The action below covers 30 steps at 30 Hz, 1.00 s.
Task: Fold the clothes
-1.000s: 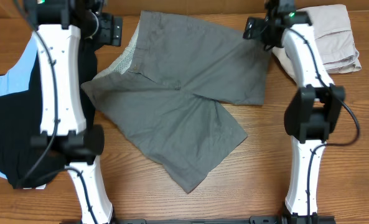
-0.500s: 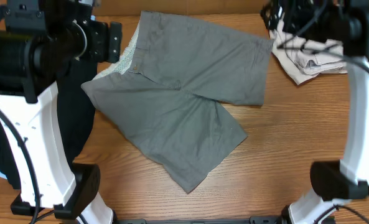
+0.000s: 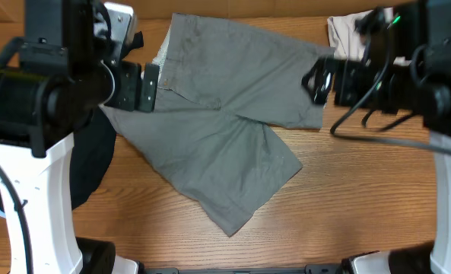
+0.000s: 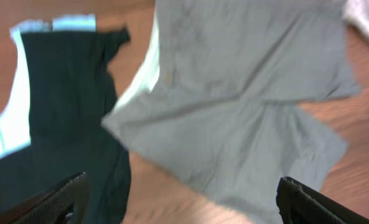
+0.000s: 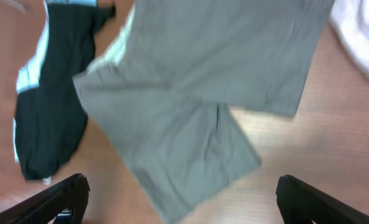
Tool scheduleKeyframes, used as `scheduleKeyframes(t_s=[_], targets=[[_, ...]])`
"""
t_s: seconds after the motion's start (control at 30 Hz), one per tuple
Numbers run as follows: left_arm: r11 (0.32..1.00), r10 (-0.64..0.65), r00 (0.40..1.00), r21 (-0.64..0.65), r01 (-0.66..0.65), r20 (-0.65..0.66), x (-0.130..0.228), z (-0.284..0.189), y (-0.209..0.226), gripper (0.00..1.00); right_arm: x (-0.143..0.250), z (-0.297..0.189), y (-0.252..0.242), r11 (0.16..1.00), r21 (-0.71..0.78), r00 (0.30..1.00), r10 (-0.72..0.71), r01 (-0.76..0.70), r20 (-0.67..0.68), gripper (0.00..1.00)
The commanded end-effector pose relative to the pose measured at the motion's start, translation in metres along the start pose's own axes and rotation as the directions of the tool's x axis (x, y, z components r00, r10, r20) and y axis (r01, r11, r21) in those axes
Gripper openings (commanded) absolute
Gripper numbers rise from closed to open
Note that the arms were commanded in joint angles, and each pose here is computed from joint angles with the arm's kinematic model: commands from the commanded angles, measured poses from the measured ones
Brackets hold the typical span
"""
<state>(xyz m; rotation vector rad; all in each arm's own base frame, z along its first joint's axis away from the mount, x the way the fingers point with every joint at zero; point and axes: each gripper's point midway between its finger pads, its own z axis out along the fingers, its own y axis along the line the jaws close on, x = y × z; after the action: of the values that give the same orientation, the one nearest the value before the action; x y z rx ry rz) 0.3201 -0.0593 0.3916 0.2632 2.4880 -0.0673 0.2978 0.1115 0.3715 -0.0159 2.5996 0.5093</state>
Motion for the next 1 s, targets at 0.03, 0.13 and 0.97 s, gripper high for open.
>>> scheduleKeyframes(t_s=[0.03, 0.13, 0.97], targets=[[0.997, -0.043, 0.989, -0.066, 0.034, -0.142, 0.026, 0.031, 0.010, 0.98, 0.040, 0.039, -0.022, 0.995, 0.091, 0.983, 0.058, -0.043, -0.173, 1.00], [0.997, -0.041, 0.974, -0.066, 0.027, -0.223, 0.040, 0.053, 0.010, 0.98, 0.070, 0.077, -0.045, 0.985, 0.161, 0.949, 0.101, -0.054, -0.299, 1.00], [0.998, -0.042, 0.968, -0.063, 0.027, -0.246, 0.044, 0.109, 0.009, 1.00, 0.197, 0.257, -0.120, 0.965, 0.188, 0.891, 0.243, -0.183, -0.384, 0.74]])
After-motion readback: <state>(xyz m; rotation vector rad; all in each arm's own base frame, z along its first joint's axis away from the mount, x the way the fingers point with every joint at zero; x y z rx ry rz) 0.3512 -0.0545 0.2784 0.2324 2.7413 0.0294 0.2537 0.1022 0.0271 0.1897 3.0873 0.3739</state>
